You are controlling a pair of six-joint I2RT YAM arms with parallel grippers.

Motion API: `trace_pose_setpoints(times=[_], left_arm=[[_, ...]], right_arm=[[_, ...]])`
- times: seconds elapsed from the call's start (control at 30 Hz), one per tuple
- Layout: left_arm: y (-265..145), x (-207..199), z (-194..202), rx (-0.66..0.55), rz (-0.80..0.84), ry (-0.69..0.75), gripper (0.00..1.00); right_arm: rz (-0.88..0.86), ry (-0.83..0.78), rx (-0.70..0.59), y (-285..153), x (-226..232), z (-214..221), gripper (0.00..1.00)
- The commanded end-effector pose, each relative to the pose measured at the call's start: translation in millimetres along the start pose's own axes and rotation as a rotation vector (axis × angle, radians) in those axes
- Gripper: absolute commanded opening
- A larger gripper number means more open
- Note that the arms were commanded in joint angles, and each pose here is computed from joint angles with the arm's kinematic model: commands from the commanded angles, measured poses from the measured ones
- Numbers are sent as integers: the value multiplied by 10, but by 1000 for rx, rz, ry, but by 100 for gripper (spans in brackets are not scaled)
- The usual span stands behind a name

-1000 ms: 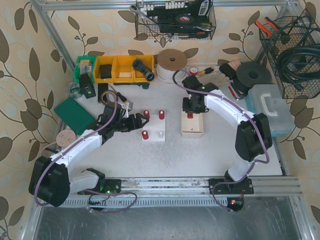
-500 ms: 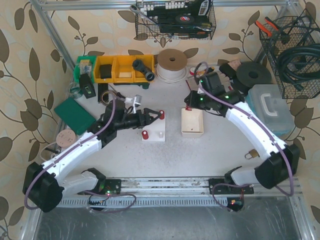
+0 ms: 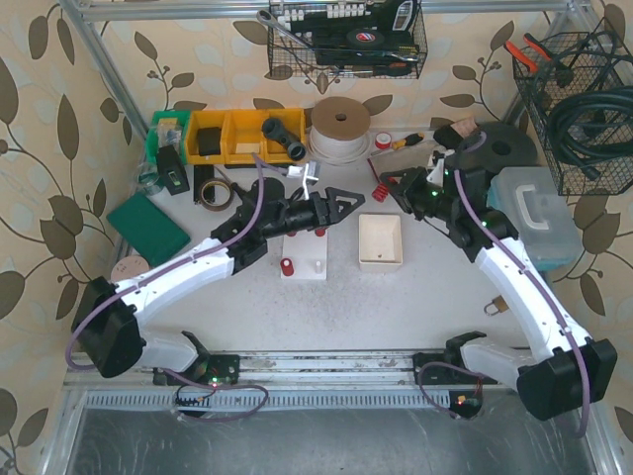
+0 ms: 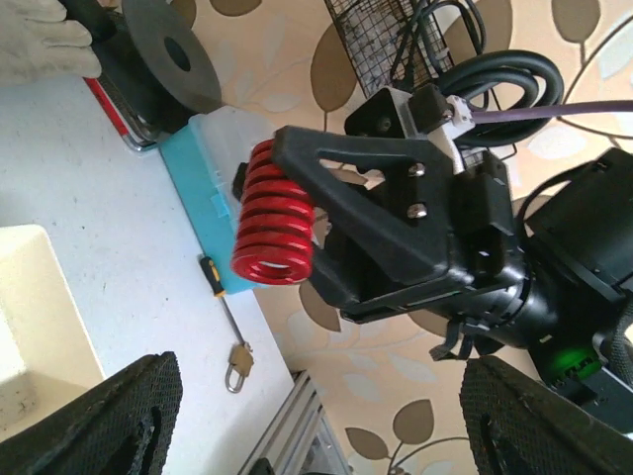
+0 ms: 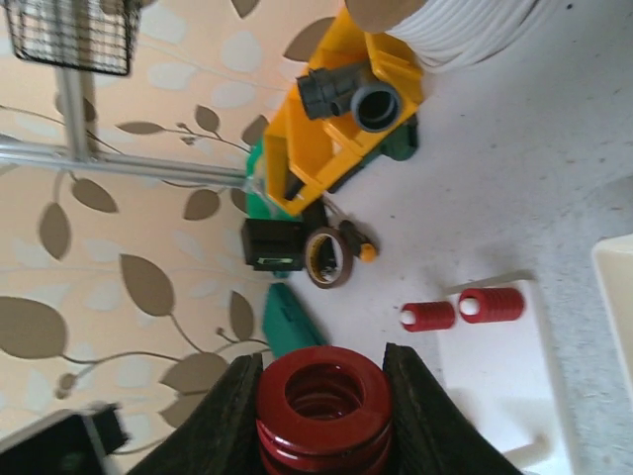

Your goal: Install the large spring

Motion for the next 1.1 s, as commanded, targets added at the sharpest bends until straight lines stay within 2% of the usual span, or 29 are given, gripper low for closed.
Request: trace_pose_setpoints(times=[0.0,0.37,0.73,1.07], left_arm=[[68,-252,-220,-69,84,51,80],[219,-463,-440,-69,137,98,79],[274,-259,-359,-22,37,102,80],[157,-340,-396,-21,7,123,80]], right_arm=[[-194,169,15,-137,299,-34,0],[-277,242,14,-199,477,-83,0],[-340,258,29,-242,503,-50,0],[-340,260,20,-245,441,-46,0]])
Point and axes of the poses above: each gripper's point midway between its finger pads, its own y axis out along the fingers, its own x axis along the line the jaws close on, z = x × y, the point moved 2 cm from there along -y, back along the fingers, and after that the axes turned 13 degrees about y, right-handed, at the moved point
